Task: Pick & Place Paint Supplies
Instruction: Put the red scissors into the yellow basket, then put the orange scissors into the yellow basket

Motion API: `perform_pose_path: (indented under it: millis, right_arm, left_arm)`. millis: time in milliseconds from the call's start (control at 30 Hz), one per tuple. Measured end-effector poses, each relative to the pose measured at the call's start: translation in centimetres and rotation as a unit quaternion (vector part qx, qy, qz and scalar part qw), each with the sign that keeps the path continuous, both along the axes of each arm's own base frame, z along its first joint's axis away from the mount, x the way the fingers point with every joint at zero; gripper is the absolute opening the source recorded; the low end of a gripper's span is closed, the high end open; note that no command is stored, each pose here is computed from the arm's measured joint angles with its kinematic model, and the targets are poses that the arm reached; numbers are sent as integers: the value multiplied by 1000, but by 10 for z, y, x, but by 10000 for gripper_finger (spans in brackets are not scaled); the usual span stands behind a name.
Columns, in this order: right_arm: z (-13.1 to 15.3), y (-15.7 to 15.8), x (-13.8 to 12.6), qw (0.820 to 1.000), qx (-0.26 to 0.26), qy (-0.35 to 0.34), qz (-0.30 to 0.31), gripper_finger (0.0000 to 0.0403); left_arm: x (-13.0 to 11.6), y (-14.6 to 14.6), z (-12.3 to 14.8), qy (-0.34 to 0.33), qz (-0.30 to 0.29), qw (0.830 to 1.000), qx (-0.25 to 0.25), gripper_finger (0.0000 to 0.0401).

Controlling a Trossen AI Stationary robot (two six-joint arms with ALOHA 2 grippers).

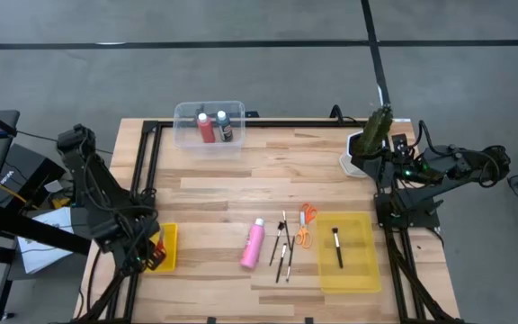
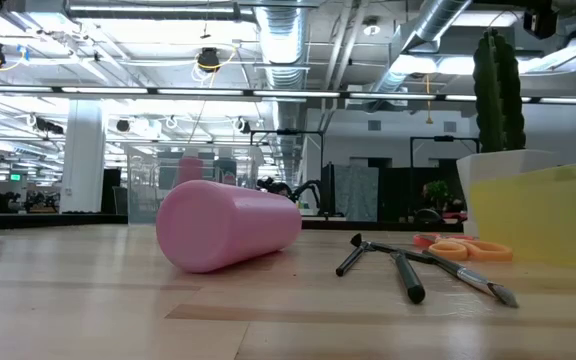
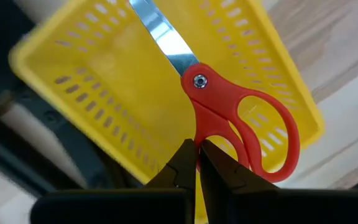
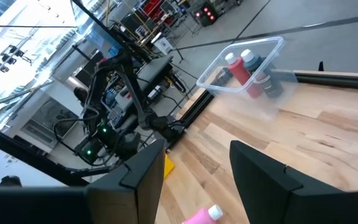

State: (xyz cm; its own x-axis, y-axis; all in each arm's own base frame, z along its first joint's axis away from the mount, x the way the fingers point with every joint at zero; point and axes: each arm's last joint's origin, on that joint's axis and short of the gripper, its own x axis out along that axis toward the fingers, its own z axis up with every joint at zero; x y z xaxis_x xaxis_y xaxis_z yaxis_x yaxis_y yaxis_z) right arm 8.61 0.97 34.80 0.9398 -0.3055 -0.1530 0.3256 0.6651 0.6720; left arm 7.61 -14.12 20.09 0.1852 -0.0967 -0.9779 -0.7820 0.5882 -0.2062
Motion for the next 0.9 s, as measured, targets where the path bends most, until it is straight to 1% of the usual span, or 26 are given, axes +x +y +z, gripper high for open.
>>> perform_pose_path:
  millis: [133,300,667,767,900]
  right_arm:
    - [0,0,0,1000,-1,0,-4,177]
    - [0,0,0,1000,-1,-1,-8,177]
    - [0,0,0,1000,2,-2,-8,177]
    - [0,0,0,1000,2,-2,-8,177]
    - [0,0,0,1000,2,-2,-8,177]
  left_arm:
    - [0,1,-9,-2,0,1000,-4,0]
    - [-1,2,-14,0,-1,1000,-2,6]
    - [-1,2,-13,7,-4,1000,-10,81]
    - [-1,1,-7,-1,-10,1000,-24,94]
    - [0,2,9,-40,-20,998,-47,101]
